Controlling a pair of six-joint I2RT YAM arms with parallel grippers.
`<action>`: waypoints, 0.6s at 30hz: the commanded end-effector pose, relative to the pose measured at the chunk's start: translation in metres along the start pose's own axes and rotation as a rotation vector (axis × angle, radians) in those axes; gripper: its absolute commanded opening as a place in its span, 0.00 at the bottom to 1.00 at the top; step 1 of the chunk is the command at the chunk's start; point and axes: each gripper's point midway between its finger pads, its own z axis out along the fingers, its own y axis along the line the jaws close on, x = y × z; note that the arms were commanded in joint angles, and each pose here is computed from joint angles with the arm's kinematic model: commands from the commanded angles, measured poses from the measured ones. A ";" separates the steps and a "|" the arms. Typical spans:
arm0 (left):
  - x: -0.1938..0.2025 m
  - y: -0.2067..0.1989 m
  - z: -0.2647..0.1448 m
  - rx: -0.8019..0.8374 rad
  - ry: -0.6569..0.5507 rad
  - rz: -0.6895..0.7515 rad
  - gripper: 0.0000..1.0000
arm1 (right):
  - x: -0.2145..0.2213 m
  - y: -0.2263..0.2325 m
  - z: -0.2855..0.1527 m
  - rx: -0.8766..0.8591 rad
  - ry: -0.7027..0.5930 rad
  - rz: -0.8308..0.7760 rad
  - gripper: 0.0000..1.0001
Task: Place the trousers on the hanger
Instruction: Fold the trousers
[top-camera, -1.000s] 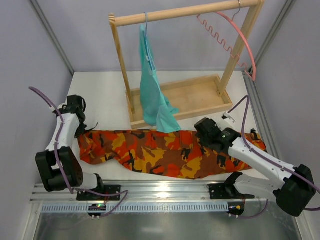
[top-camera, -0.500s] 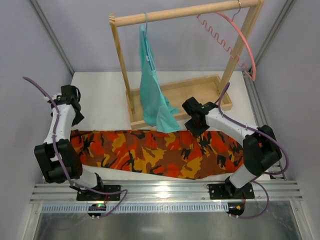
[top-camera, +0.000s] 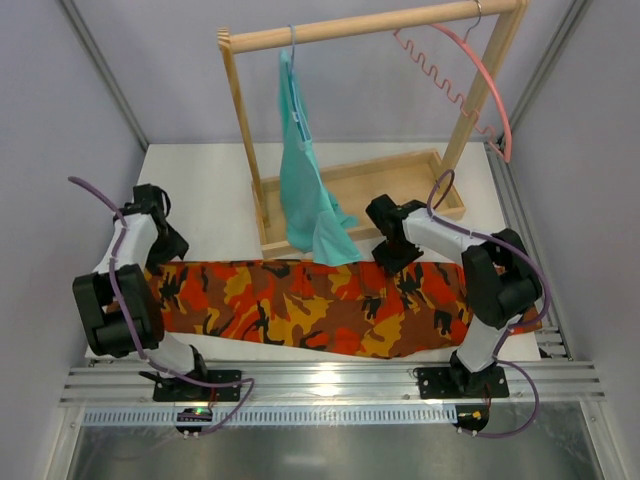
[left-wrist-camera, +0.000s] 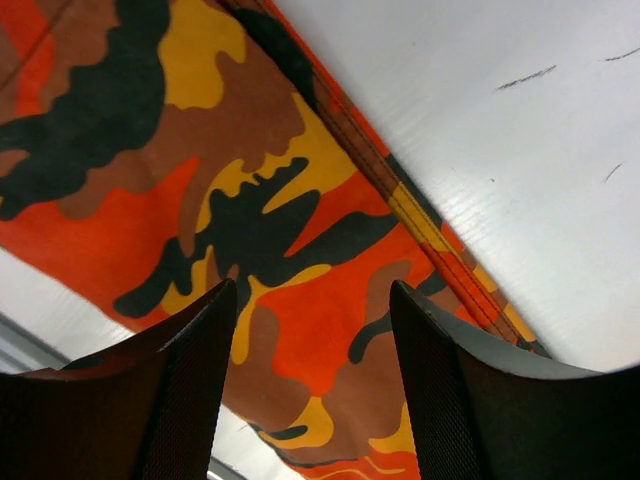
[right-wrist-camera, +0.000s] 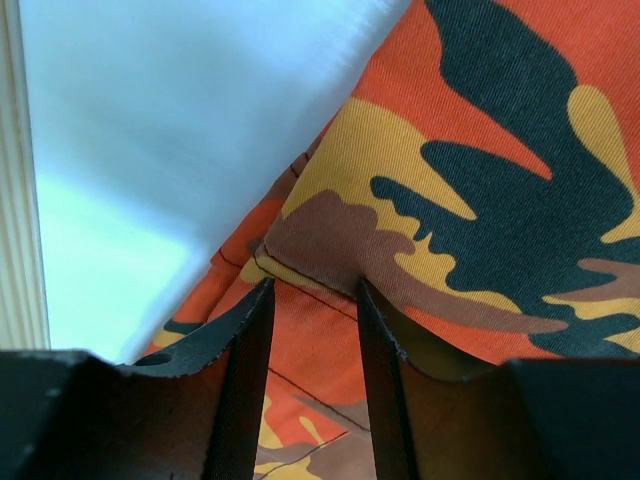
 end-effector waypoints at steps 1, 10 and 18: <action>-0.003 -0.019 0.016 0.056 0.028 -0.028 0.63 | -0.003 0.007 -0.001 -0.013 0.004 0.009 0.41; 0.004 -0.015 0.039 -0.015 0.066 -0.037 0.61 | -0.018 0.007 0.005 -0.022 -0.024 -0.013 0.10; 0.010 -0.012 0.047 -0.043 0.092 -0.033 0.52 | -0.030 0.028 -0.021 -0.132 -0.066 -0.067 0.04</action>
